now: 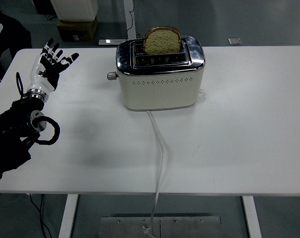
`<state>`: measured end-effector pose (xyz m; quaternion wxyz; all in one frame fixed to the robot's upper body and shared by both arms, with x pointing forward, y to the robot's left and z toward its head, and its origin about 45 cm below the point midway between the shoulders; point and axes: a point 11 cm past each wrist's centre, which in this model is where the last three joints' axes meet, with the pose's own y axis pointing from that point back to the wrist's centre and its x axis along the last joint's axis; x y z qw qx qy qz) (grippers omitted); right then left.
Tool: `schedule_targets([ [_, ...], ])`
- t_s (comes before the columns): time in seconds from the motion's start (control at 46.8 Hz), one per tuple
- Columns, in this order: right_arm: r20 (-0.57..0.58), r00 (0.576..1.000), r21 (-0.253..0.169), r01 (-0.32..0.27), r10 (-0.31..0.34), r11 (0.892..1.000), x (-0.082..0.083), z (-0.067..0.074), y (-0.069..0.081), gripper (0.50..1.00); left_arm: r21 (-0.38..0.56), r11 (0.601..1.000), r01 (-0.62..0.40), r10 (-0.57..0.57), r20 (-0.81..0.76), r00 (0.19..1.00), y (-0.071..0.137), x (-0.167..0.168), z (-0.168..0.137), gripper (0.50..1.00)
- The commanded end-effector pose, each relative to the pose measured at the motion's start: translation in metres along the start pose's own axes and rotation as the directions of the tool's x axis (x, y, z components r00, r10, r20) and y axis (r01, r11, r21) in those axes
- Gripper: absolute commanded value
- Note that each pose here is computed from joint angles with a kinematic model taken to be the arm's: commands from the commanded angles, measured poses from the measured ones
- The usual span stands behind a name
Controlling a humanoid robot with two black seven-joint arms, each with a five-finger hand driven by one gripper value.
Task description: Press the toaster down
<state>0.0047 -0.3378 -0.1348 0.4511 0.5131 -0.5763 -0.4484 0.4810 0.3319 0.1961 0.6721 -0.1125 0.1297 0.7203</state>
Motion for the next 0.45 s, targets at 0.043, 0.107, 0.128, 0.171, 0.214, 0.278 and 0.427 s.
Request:
schedule_targets([
  [0.043,0.001,1.000,0.003,0.001,-0.001,1.000,-0.0005,-0.0012,-0.0002,1.000,-0.015,1.000,-0.025,0.024,-0.062,0.998,0.0004,0.0058,0.0018,1.000],
  [0.107,0.001,1.000,0.003,0.001,-0.001,1.000,-0.0005,-0.0012,-0.0002,1.000,-0.023,0.999,-0.030,0.028,-0.082,0.996,0.0007,0.0095,0.0032,1.000],
  [0.128,0.000,1.000,0.003,0.001,-0.001,1.000,-0.0005,-0.0012,-0.0002,1.000,-0.026,0.999,-0.031,0.028,-0.086,0.996,0.0004,0.0098,0.0041,1.000],
  [0.171,0.000,1.000,0.003,0.001,-0.001,1.000,-0.0005,-0.0012,-0.0002,1.000,-0.029,0.999,-0.032,0.030,-0.090,0.996,0.0003,0.0107,0.0049,1.000],
  [0.214,0.000,1.000,0.003,0.001,-0.001,1.000,-0.0005,-0.0012,-0.0002,1.000,-0.029,0.999,-0.030,0.027,-0.091,0.995,0.0003,0.0107,0.0050,1.000],
  [0.278,0.000,1.000,0.004,0.003,-0.003,1.000,-0.0010,-0.0014,-0.0002,1.000,-0.029,0.999,-0.030,0.027,-0.091,0.995,0.0003,0.0107,0.0050,1.000],
  [0.427,-0.001,1.000,0.009,0.006,-0.006,1.000,-0.0021,-0.0022,-0.0003,1.000,-0.031,0.999,-0.028,0.025,-0.084,0.996,0.0003,0.0123,0.0066,1.000],
])
